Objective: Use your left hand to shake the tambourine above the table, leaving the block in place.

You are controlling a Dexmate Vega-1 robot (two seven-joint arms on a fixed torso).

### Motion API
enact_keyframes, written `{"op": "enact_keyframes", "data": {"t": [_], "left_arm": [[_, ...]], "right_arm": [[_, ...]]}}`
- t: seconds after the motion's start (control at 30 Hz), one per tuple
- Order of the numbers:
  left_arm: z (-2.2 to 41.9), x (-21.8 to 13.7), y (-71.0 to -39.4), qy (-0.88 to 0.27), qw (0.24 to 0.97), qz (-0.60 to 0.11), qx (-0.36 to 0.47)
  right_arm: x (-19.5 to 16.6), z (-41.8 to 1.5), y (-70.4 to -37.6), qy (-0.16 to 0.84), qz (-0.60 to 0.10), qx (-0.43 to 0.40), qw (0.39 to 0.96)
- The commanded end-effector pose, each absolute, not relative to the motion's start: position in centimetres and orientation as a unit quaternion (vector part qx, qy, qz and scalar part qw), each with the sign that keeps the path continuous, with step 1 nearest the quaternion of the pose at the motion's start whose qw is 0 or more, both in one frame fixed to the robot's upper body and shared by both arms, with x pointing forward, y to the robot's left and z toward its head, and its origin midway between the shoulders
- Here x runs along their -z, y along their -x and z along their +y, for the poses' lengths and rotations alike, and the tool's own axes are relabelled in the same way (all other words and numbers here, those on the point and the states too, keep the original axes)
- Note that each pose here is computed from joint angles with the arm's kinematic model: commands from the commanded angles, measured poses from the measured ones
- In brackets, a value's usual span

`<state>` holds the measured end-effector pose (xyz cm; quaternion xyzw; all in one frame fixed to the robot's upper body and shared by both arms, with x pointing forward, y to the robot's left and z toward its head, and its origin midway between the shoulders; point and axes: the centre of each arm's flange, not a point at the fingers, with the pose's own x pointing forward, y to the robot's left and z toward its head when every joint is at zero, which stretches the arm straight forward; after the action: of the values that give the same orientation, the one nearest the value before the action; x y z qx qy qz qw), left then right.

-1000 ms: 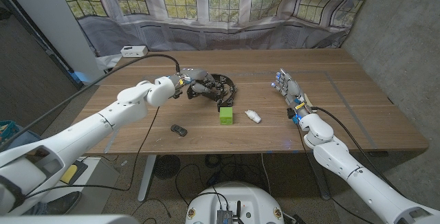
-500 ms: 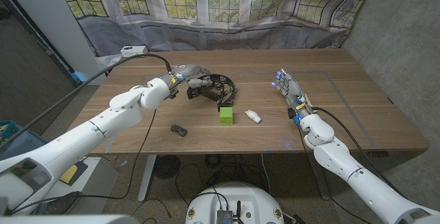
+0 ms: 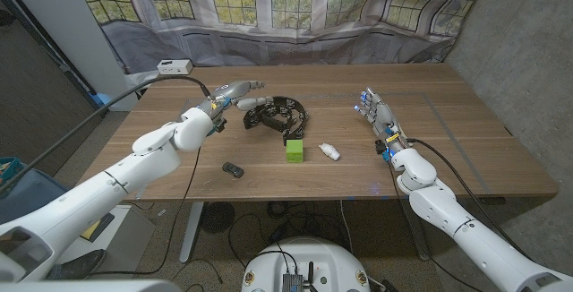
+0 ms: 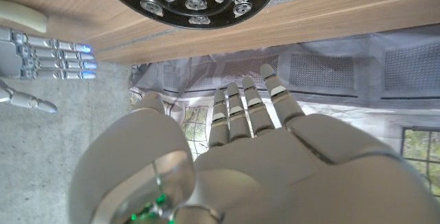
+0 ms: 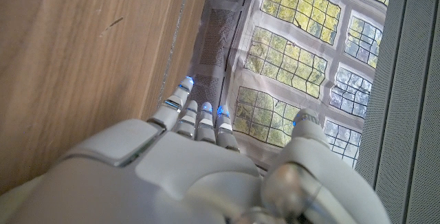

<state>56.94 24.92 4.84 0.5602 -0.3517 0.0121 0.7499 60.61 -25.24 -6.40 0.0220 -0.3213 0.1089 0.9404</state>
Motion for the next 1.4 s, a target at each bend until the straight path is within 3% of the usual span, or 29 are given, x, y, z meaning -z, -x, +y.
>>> {"op": "enact_keyframes", "data": {"t": [0.03, 0.57, 0.87, 1.4], "left_arm": [[27.1, -2.6, -55.7, -0.45, 0.817, -0.359, -0.021], [27.5, -1.8, -54.8, -0.299, 0.865, -0.402, -0.034], [28.5, -1.6, -54.9, -0.236, 0.888, -0.394, 0.031], [31.3, -0.2, -55.3, -0.107, 0.917, -0.383, 0.036]], "right_arm": [[6.0, -24.8, -59.9, -0.019, -0.337, -0.111, 0.935], [5.5, -24.5, -59.1, -0.011, -0.345, -0.117, 0.931], [5.1, -24.0, -59.2, -0.003, -0.352, -0.131, 0.927], [4.4, -23.7, -59.0, 0.016, -0.358, -0.143, 0.922]]}}
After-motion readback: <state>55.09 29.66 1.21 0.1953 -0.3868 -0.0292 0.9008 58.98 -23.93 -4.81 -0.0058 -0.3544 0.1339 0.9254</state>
